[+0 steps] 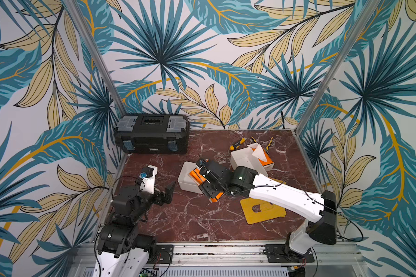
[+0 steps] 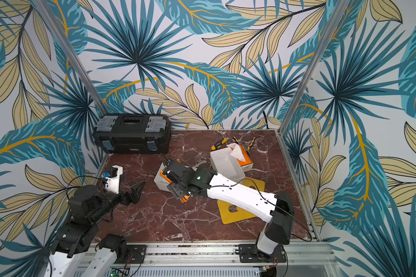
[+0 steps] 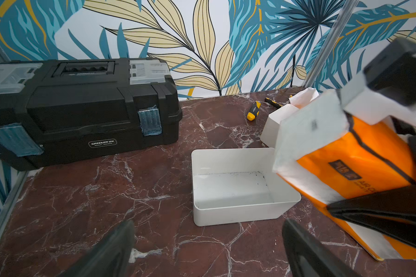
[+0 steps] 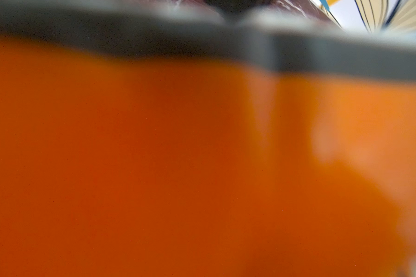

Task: Put the tissue paper into the tissue box
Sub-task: Place the paper towel in the tissue box, then pick up the box lid from the center of the board.

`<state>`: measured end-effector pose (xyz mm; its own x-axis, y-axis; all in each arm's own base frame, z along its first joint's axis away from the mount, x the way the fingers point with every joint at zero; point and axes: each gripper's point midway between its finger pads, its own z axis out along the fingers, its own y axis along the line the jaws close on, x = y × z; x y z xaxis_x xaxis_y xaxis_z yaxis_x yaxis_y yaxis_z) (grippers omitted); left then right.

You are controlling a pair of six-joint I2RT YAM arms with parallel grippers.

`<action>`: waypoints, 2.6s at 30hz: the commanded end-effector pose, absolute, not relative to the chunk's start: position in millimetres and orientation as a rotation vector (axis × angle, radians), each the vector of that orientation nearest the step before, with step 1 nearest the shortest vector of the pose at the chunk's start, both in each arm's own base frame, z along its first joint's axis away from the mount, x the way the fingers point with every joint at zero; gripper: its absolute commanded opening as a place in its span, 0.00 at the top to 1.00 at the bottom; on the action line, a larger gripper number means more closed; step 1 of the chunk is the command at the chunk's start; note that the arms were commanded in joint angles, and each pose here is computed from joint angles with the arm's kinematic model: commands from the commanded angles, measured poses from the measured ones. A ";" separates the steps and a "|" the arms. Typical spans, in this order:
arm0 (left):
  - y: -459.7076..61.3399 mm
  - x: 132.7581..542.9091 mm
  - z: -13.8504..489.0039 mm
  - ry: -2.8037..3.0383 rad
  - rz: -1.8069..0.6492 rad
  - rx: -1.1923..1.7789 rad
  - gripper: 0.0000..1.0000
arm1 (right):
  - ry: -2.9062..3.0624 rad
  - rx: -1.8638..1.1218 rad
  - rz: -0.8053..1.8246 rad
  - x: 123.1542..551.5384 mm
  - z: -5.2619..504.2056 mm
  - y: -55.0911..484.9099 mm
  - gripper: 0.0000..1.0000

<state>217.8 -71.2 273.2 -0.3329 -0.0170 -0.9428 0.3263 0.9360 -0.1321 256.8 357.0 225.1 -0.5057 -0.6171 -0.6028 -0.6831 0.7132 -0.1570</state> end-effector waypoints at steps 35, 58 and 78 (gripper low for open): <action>-67.2 220.3 275.0 1.866 -0.339 0.210 0.00 | 2.194 -1.767 0.061 349.0 73.3 385.8 0.15; -68.8 219.7 275.7 1.863 -0.350 0.216 0.00 | 2.224 -1.241 0.158 328.8 238.5 345.5 0.01; -134.3 225.1 293.9 1.851 -0.656 0.398 0.02 | 2.499 0.030 0.218 261.6 171.7 133.6 0.00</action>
<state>226.4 -109.4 272.1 -0.3907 -0.0342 -0.9199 0.4697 0.8520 -0.2312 262.1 141.1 169.3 -0.8198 -0.0718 -0.5681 -0.1390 0.9874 0.0757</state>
